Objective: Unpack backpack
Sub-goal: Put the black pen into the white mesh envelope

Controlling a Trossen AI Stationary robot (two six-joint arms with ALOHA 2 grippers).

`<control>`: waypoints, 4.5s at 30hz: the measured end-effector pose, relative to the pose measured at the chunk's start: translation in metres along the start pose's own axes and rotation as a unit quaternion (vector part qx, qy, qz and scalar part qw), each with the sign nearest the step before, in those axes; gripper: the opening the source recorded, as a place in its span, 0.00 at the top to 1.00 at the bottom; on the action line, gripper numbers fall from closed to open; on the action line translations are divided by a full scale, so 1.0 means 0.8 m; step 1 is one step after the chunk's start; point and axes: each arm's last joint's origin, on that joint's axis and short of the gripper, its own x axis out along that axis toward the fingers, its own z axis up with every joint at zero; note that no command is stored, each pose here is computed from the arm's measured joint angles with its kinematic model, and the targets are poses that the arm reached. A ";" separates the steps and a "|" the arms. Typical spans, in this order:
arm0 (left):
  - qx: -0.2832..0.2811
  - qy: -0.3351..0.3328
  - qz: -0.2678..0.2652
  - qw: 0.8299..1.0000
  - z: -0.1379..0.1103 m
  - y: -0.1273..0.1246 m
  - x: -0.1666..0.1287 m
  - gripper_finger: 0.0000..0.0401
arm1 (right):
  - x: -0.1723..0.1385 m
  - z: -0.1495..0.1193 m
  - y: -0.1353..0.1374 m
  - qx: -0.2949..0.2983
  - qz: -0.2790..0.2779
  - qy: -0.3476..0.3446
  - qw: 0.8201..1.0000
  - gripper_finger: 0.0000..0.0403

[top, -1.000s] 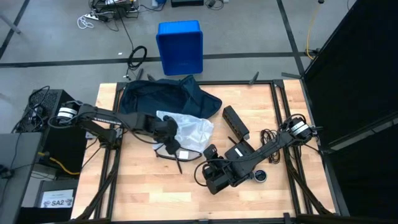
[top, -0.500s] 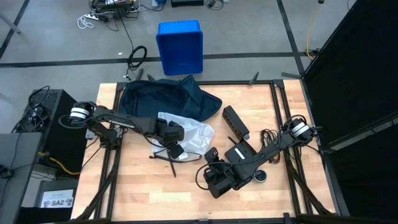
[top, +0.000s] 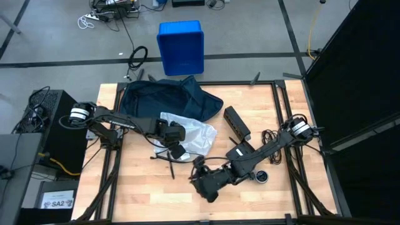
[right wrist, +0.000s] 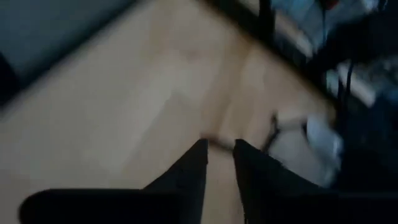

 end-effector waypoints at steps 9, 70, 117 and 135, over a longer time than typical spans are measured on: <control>0.000 0.010 -0.041 0.999 0.003 -0.006 -0.003 1.00 | 0.053 -0.042 -0.004 0.004 -0.016 0.054 0.998 0.60; 0.014 -0.009 -0.059 0.998 0.014 -0.016 -0.015 1.00 | 0.027 -0.069 -0.014 0.014 0.035 0.195 0.980 0.96; 0.026 -0.006 -0.056 0.998 0.013 -0.015 -0.015 1.00 | 0.018 -0.027 -0.033 -0.072 -0.175 0.300 0.935 1.00; 0.026 0.000 -0.054 0.998 0.012 -0.014 -0.014 1.00 | -0.014 -0.035 -0.027 -0.041 -0.050 0.375 0.925 0.94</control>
